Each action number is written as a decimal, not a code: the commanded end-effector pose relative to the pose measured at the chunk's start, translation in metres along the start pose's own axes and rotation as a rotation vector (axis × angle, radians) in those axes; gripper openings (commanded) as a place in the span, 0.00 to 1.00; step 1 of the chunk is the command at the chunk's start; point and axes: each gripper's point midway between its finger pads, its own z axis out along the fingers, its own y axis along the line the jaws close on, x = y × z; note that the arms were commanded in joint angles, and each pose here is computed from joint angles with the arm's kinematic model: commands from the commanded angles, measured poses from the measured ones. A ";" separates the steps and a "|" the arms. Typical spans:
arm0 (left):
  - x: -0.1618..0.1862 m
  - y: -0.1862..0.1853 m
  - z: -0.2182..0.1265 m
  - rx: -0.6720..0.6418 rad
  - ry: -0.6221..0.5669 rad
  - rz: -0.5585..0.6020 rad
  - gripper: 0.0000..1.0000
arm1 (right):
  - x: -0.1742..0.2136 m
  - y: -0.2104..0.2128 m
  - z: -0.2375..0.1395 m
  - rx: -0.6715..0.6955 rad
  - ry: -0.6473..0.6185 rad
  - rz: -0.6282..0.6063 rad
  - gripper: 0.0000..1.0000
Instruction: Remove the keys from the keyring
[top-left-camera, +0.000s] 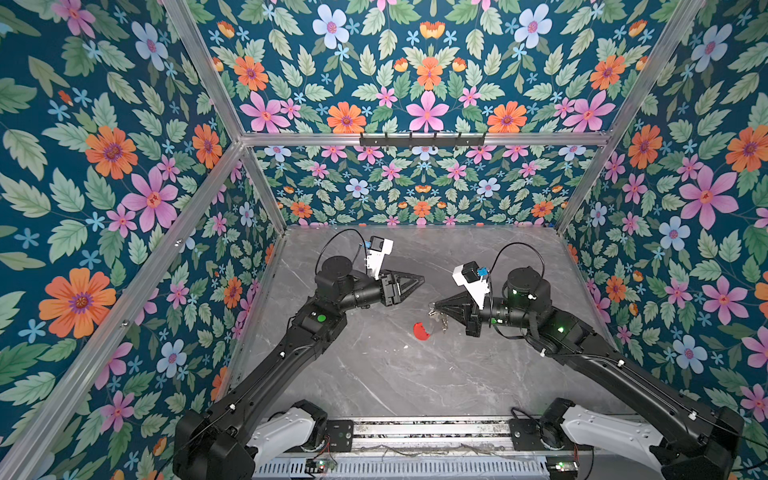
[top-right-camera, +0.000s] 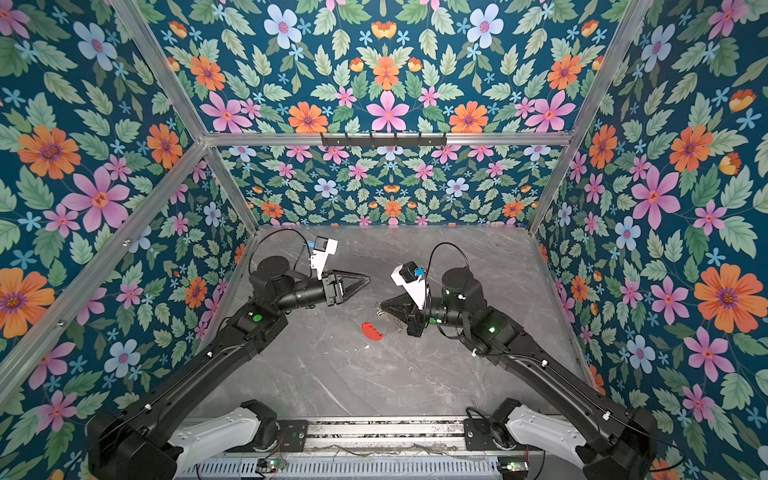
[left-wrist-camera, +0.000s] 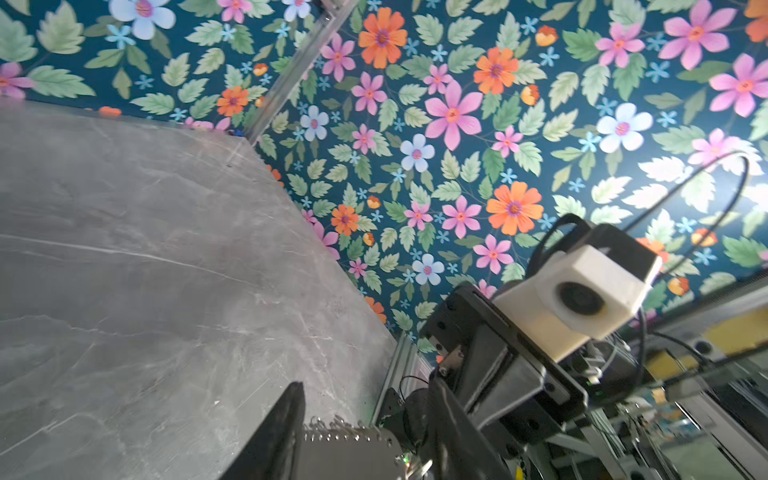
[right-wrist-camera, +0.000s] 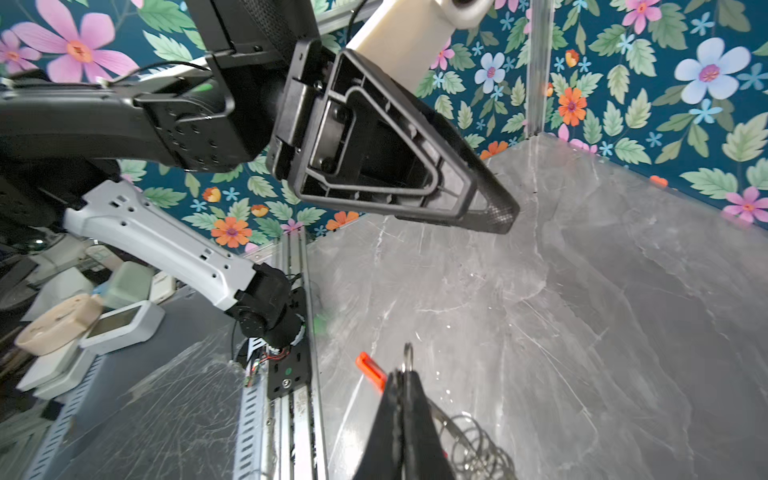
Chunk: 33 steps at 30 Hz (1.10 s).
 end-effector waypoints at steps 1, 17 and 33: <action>-0.003 -0.038 -0.003 0.168 0.005 0.103 0.49 | -0.015 0.013 -0.006 -0.084 -0.049 0.017 0.00; 0.026 -0.050 0.012 0.189 0.132 0.147 0.28 | -0.026 0.012 -0.014 -0.119 -0.086 0.050 0.00; 0.038 -0.052 0.019 0.174 0.191 0.150 0.21 | -0.030 0.004 -0.019 -0.096 -0.110 0.068 0.00</action>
